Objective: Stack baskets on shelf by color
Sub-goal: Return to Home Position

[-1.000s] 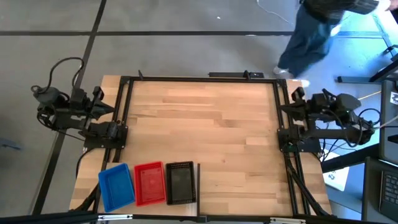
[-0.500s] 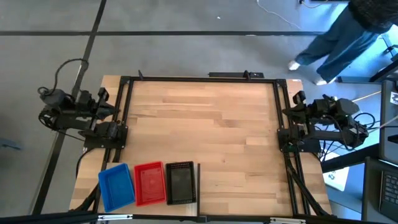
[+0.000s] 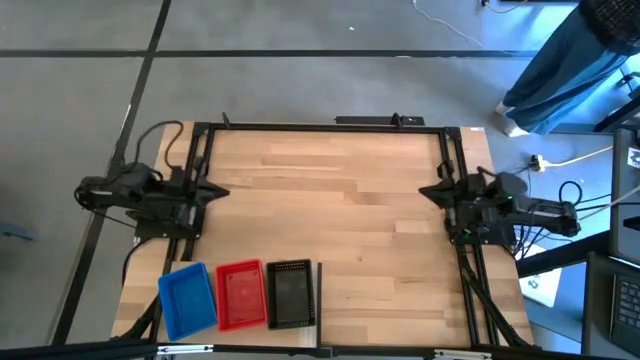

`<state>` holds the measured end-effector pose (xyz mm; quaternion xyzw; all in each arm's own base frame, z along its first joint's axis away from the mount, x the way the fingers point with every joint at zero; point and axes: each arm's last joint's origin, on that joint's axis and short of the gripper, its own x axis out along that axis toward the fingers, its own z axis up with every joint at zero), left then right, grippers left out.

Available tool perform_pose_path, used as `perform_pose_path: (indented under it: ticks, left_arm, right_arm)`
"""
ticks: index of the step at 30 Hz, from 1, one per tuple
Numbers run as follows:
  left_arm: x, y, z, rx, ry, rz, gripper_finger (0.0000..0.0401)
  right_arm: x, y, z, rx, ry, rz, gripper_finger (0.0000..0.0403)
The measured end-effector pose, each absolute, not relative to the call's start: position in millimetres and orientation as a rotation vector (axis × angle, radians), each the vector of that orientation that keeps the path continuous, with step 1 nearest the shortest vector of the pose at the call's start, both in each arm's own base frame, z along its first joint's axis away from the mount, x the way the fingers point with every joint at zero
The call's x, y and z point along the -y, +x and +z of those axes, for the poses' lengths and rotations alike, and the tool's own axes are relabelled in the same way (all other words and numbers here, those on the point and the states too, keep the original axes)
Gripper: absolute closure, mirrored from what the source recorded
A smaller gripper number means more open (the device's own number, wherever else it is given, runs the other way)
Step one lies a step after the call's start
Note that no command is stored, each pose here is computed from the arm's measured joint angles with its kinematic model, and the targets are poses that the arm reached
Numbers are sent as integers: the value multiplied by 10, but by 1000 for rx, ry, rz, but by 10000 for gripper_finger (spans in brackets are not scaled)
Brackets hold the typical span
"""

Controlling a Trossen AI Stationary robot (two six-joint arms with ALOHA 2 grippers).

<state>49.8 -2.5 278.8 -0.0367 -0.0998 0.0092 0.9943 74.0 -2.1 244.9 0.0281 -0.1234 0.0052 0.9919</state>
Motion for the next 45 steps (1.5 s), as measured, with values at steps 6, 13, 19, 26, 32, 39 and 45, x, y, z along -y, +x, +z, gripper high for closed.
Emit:
perform_pose_path:
  ticks: [6,13,19,26,32,39,45]
  left_arm:
    - [52,680,2503,180,-80,22,401]
    - [61,795,2239,120,-64,52,401]
    - [66,864,2033,64,-21,75,401]
    - [75,936,1848,96,38,83,401]
    - [79,962,1742,87,41,83,401]
    - [79,962,1739,84,46,83,401]
    - [79,963,1739,83,46,85,401]
  right_arm:
    - [27,888,2102,268,53,15,403]
    - [21,949,1896,242,30,44,403]
    - [6,947,1896,244,-58,86,403]
    - [2,947,1892,238,-63,99,403]
    - [3,959,1837,179,-52,100,403]
    - [12,966,1798,138,-46,69,401]
    - [24,970,1769,106,-15,31,392]
